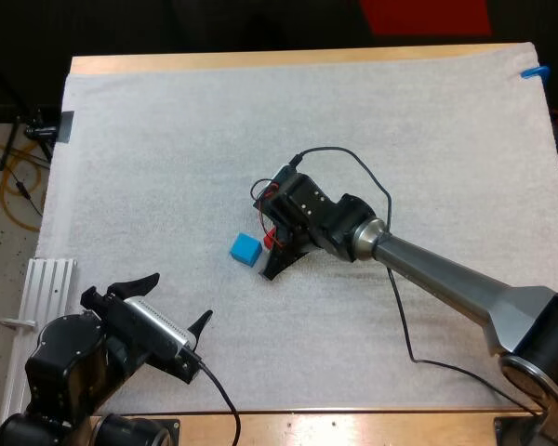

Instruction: Stack red cube on blue cube

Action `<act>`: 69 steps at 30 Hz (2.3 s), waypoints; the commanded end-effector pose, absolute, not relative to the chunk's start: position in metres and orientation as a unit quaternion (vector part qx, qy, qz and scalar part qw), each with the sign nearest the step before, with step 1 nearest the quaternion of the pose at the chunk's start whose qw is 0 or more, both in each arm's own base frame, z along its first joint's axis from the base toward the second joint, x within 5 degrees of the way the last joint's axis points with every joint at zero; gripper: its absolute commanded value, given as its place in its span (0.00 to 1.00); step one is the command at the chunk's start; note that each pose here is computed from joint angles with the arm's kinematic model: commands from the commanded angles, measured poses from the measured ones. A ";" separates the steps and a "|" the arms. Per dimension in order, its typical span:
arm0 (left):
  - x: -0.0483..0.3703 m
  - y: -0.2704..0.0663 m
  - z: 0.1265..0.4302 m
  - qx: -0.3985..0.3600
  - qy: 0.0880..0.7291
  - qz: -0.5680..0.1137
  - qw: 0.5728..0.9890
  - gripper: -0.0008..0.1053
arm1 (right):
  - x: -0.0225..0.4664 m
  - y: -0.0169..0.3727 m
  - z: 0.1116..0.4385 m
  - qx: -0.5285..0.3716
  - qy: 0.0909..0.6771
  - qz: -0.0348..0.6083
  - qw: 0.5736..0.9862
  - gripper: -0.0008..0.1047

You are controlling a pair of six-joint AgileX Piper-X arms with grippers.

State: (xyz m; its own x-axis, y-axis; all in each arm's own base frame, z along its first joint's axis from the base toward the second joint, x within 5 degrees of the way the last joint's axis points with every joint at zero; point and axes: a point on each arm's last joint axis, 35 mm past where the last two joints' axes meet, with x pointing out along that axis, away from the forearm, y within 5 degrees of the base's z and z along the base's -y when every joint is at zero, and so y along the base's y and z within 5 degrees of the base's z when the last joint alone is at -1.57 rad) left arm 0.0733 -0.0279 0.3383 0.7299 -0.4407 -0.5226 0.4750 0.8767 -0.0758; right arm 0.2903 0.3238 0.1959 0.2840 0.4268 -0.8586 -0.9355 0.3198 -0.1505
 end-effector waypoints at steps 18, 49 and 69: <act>0.074 -0.028 0.339 0.034 0.272 -0.243 0.931 0.73 | 0.290 0.321 0.211 -0.335 0.365 0.460 0.737 0.65; 0.073 -0.028 0.337 0.034 0.280 -0.243 0.928 0.73 | 0.320 0.310 0.153 -0.331 0.404 0.460 0.718 0.69; 0.073 -0.028 0.338 0.034 0.279 -0.243 0.929 0.73 | 0.313 0.304 0.197 -0.339 0.368 0.464 0.730 0.03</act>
